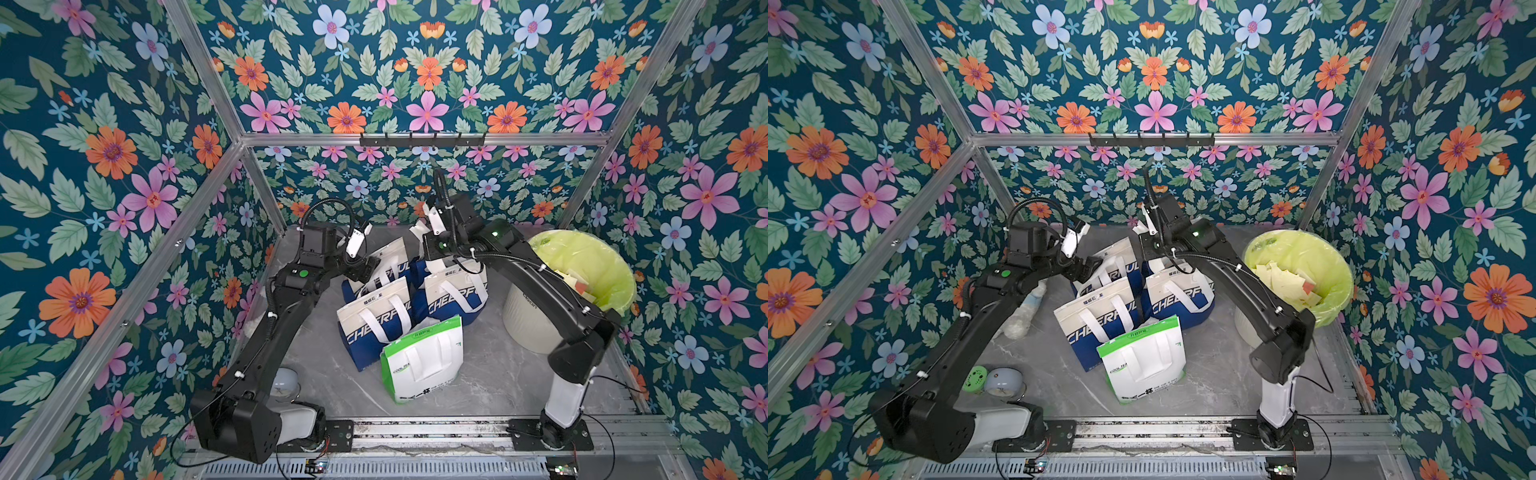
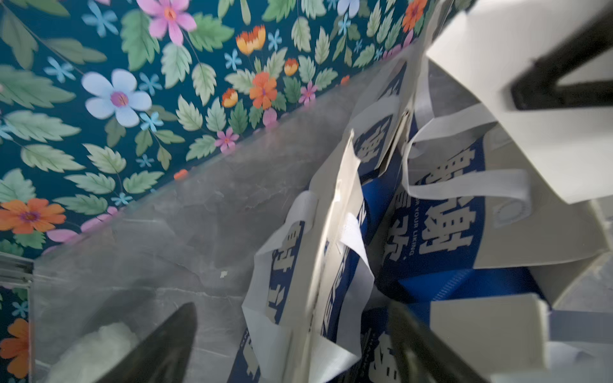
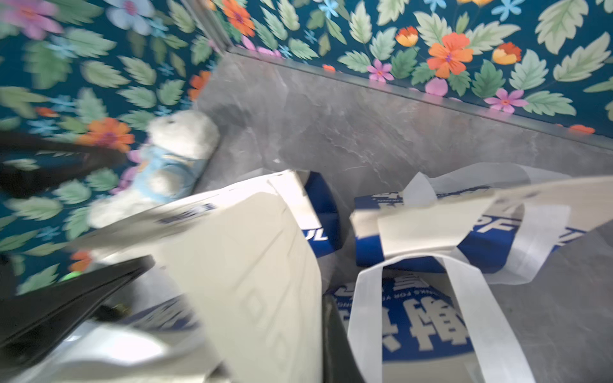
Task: Shred takeout receipts and throw away
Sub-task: Place the takeout bag at the center of the board, then shred the takeout receipt.
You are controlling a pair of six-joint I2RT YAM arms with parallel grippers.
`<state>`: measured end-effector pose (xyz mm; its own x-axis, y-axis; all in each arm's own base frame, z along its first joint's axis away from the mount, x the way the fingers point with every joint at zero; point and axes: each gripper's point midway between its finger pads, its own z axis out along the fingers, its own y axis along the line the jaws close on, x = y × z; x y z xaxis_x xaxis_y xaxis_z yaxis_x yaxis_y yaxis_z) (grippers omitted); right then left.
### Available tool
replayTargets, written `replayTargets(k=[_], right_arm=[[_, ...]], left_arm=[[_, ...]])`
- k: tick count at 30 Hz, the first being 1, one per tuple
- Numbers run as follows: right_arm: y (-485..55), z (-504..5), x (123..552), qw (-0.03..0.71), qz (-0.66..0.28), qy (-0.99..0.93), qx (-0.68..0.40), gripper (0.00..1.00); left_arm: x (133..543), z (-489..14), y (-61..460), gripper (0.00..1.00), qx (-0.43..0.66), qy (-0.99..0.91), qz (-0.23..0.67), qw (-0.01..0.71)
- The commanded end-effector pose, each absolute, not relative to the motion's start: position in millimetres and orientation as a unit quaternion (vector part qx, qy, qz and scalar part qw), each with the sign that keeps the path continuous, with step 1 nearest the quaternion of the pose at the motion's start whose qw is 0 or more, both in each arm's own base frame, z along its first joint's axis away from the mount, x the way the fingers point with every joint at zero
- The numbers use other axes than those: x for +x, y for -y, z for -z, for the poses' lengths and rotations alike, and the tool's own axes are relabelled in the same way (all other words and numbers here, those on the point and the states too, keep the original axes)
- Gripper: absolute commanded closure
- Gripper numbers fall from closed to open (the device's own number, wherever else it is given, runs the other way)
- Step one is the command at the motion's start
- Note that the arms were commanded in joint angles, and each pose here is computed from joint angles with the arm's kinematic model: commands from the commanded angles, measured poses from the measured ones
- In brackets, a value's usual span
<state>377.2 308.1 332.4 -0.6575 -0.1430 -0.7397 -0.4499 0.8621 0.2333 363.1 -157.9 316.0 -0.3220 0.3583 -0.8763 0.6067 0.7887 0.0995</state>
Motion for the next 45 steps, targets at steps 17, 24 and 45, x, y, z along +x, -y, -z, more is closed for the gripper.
replayTargets(k=[17,24,45], right_arm=[[-222.2,-437.6,204.5,0.534,-0.433,-0.691,-0.224,1.0],[-210.6,-435.4,174.4,0.533,-0.449,-0.675,-0.242,1.0],[-223.5,-434.5,179.0,0.517,-0.459,-0.674,-0.261,1.0]], left_arm=[[235.1,-481.8,295.3,0.12,0.433,-0.476,0.481,0.595],[196.8,-493.4,343.4,0.19,0.448,-0.412,0.558,0.564],[168.1,-483.9,374.5,0.58,0.473,-0.395,0.589,0.522]])
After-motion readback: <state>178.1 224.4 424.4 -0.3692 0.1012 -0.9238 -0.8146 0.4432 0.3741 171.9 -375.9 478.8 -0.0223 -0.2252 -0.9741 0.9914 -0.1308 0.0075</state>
